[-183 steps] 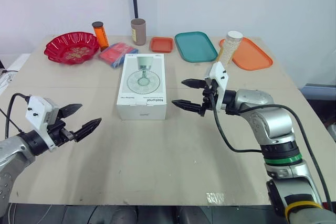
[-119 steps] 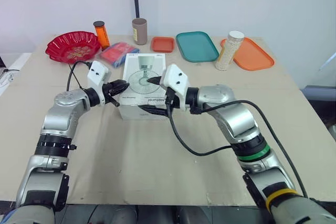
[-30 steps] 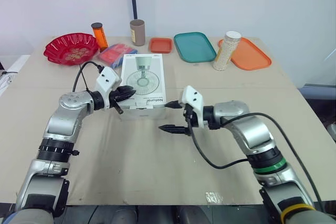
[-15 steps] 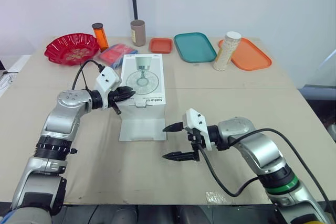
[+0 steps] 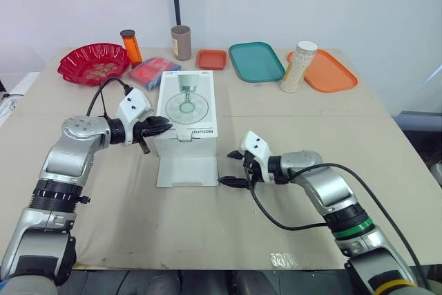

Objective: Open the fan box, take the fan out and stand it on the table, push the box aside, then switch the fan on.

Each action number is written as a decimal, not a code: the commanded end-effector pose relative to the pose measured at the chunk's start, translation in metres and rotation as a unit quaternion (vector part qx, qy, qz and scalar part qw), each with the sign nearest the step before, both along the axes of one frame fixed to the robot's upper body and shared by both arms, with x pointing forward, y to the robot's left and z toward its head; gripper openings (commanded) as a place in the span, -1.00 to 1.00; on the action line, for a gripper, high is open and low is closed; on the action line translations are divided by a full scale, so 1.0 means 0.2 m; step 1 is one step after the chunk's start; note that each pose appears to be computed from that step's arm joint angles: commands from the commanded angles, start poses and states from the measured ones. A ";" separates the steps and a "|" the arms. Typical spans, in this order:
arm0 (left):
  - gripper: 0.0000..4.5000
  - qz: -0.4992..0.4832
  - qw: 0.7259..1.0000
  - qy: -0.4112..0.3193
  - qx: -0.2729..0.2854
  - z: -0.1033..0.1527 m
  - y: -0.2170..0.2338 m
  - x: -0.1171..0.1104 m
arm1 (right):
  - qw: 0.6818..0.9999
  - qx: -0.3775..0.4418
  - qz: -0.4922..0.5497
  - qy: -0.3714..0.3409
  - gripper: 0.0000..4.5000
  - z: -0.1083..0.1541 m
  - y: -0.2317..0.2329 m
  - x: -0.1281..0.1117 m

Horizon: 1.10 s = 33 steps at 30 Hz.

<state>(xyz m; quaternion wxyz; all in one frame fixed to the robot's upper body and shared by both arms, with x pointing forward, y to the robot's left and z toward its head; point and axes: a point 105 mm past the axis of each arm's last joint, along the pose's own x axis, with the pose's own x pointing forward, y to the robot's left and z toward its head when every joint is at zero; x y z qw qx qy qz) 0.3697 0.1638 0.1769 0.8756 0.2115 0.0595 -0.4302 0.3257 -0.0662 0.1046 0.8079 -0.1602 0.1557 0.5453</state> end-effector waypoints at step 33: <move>-0.64 0.069 0.997 -0.021 0.002 0.03 0.19 0.04 | 0.969 0.182 0.163 -0.036 1.00 0.47 0.17 -0.20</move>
